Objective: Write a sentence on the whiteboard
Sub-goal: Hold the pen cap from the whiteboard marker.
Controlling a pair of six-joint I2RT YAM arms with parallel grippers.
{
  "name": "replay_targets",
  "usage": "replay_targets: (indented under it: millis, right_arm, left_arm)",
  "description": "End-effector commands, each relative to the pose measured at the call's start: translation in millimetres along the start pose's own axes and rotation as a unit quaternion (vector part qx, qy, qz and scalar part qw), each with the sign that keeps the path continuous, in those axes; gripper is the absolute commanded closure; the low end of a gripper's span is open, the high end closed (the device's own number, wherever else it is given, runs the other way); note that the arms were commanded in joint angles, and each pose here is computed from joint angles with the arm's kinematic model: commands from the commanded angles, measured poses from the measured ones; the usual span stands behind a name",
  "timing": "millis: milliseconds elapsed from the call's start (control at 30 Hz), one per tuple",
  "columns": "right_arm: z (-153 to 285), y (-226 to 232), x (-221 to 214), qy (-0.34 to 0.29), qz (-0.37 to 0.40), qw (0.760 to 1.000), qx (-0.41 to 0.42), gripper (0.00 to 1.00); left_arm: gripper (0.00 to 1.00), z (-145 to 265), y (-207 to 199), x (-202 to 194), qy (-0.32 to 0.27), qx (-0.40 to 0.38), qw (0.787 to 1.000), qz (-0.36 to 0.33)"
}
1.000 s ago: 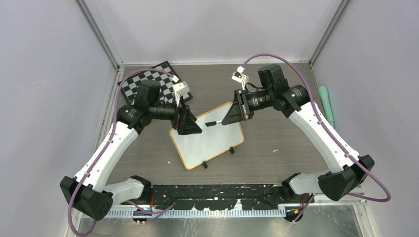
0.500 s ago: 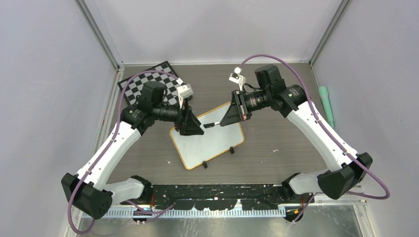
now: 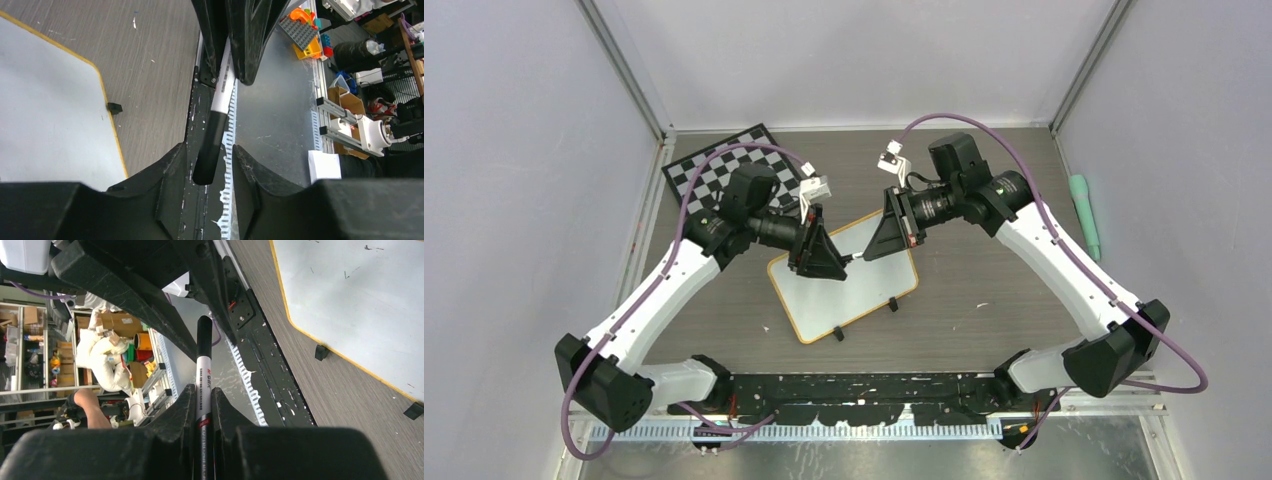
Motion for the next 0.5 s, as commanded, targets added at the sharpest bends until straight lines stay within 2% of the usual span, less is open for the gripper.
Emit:
replay_targets:
  millis: [0,233,367,467]
  right_arm:
    - [-0.2,11.1,0.1,0.006,0.007,1.0,0.023,1.0]
    - [-2.2,13.2,0.8,0.01,0.002,0.999,0.032,0.99]
    - [-2.9,13.2,4.0,0.007,0.0,0.999,0.031,0.81]
    - [-3.5,13.2,5.4,0.007,-0.001,0.999,0.031,0.78]
  left_arm:
    - [0.65,0.7,-16.5,26.7,-0.021,-0.03,0.998,-0.044]
    - [0.99,-2.4,-21.9,26.0,-0.021,-0.052,0.998,-0.038]
    - [1.0,-4.1,-20.4,28.3,-0.027,-0.051,0.998,-0.026]
    - [1.0,-6.0,-17.8,30.5,-0.03,-0.049,0.998,-0.016]
Point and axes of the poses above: each gripper's point midway between its finger pads, its own z axis back along the fingers, its own y axis along the line the jaws close on, x = y × z, the point moved 1 cm from there along z, back along the fingers, and after that the axes turned 4 degrees about -z, right-handed, at the moved point
